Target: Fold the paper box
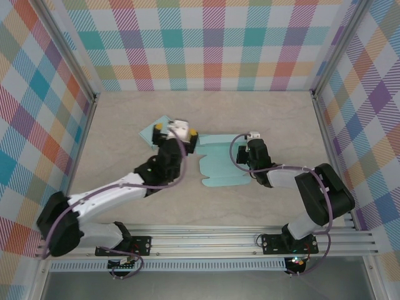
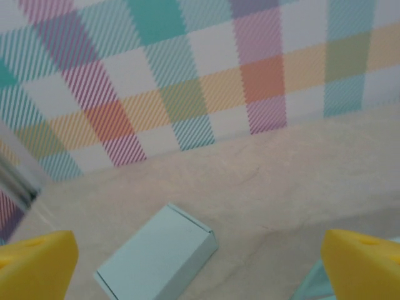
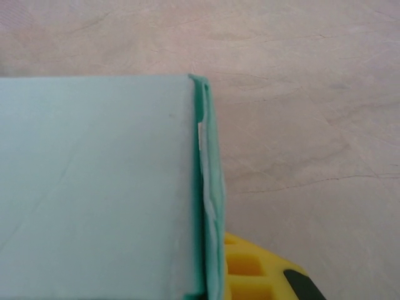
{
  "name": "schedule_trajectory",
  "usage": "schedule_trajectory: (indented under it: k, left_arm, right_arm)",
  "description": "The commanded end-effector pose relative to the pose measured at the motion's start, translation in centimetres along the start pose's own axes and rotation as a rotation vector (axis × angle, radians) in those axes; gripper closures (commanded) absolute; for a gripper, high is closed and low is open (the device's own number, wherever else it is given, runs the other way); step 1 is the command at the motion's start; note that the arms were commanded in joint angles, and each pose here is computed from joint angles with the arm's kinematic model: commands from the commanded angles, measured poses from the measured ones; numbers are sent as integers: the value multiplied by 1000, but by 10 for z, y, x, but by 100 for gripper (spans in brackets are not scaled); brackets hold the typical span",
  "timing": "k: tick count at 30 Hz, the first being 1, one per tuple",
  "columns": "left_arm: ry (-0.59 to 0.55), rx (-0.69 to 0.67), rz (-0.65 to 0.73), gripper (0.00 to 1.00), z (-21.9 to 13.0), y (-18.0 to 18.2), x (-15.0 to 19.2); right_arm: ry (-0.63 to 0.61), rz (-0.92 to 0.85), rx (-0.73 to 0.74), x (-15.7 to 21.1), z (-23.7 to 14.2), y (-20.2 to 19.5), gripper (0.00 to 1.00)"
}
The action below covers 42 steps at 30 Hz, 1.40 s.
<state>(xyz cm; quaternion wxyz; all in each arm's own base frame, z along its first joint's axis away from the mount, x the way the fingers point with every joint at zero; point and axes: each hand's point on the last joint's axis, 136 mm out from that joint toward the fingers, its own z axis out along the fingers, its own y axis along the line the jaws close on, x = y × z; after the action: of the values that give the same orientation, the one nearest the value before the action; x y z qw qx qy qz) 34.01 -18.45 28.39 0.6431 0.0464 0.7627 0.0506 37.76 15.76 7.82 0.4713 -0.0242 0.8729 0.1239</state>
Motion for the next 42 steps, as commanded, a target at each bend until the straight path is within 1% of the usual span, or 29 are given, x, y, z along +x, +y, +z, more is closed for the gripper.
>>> schedule_trajectory:
  k: [1,4,7,9,11,16,22,28,32,35,42]
  left_arm:
    - [192,12,-326,0,-9,26,49]
    - [243,64,-478,0,-16,30,54]
    - [303,172,-533,0,-17,17,54]
    - [334,244,-517,0,-18,1,52]
    - [370,271,-490,0,-15,-9,56]
    - [447,253,-426,0,-2,-20,76]
    - [505,231,-395,0,7,-28,97]
    - [539,217,-374,0,24,-41,108]
    - [535,226,-390,0,32,-50,112]
    - [522,234,-417,0,37,-55,112]
    - [493,331,-511,0,41,-85,107]
  right_arm:
    - [7,32,-34,-1,-10,11,100]
    - [22,49,-29,1,-14,15,100]
    - [41,58,-10,3,-17,18,100]
    - [47,60,-4,4,-20,21,100]
    - [49,62,0,4,-24,24,100]
    - [54,65,11,-2,-31,31,100]
    - [52,62,-1,-4,-36,38,100]
    - [57,56,-13,-3,-38,43,100]
    - [54,67,-23,-4,-40,45,100]
    - [56,73,-32,-4,-41,48,100]
    - [61,127,-23,-1,-42,49,100]
